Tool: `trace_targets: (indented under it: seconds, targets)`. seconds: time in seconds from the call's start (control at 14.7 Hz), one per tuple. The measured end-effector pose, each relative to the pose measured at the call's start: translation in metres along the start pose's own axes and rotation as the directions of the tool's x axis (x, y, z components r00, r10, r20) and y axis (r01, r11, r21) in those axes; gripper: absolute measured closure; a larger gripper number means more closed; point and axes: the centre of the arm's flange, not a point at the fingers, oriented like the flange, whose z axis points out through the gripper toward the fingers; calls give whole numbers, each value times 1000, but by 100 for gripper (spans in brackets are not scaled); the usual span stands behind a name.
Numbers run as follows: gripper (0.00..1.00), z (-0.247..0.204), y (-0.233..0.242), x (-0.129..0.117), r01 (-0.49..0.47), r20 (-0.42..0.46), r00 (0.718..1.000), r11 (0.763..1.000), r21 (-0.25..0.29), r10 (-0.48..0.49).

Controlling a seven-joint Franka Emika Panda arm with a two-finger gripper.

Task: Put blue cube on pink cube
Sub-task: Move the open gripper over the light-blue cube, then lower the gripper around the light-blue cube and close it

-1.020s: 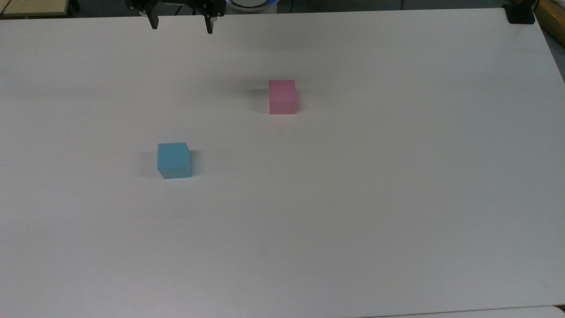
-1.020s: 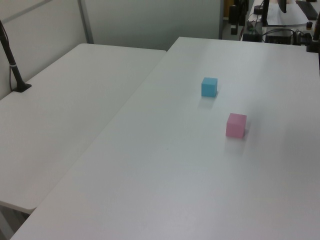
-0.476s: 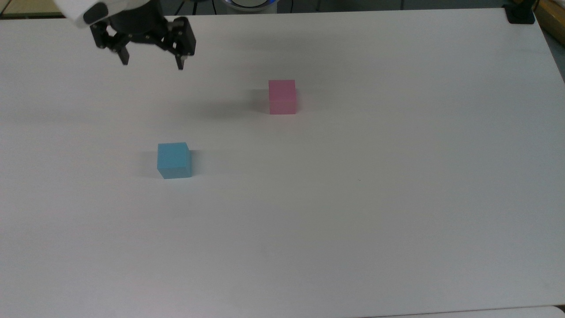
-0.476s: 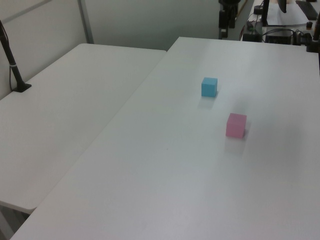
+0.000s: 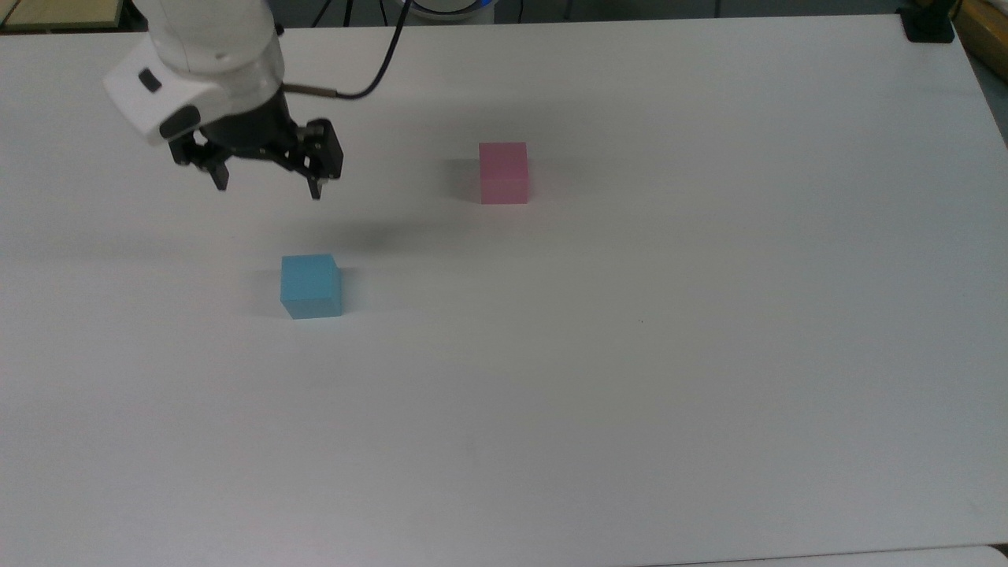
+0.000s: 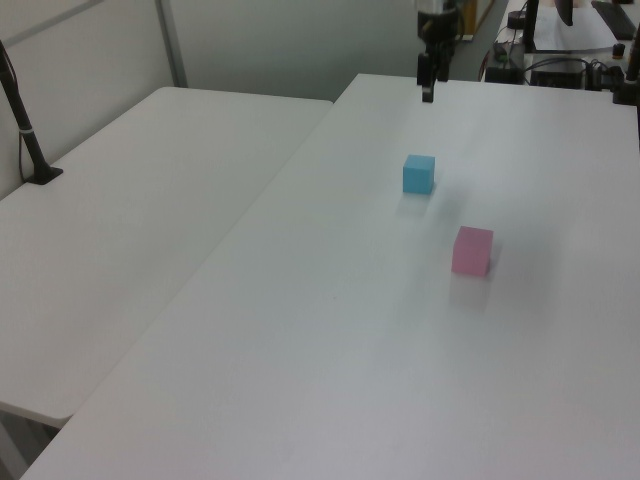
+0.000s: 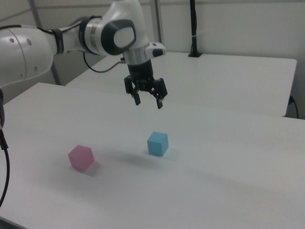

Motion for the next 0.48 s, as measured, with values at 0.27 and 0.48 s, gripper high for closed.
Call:
trace_targets:
  seconds: [0.27,0.48]
  targets:
    - [0,52,-2,6,4,0,1000,1000,-7,-4]
    - [0,90,-8,11,13,15,1000,1000,-10,-12]
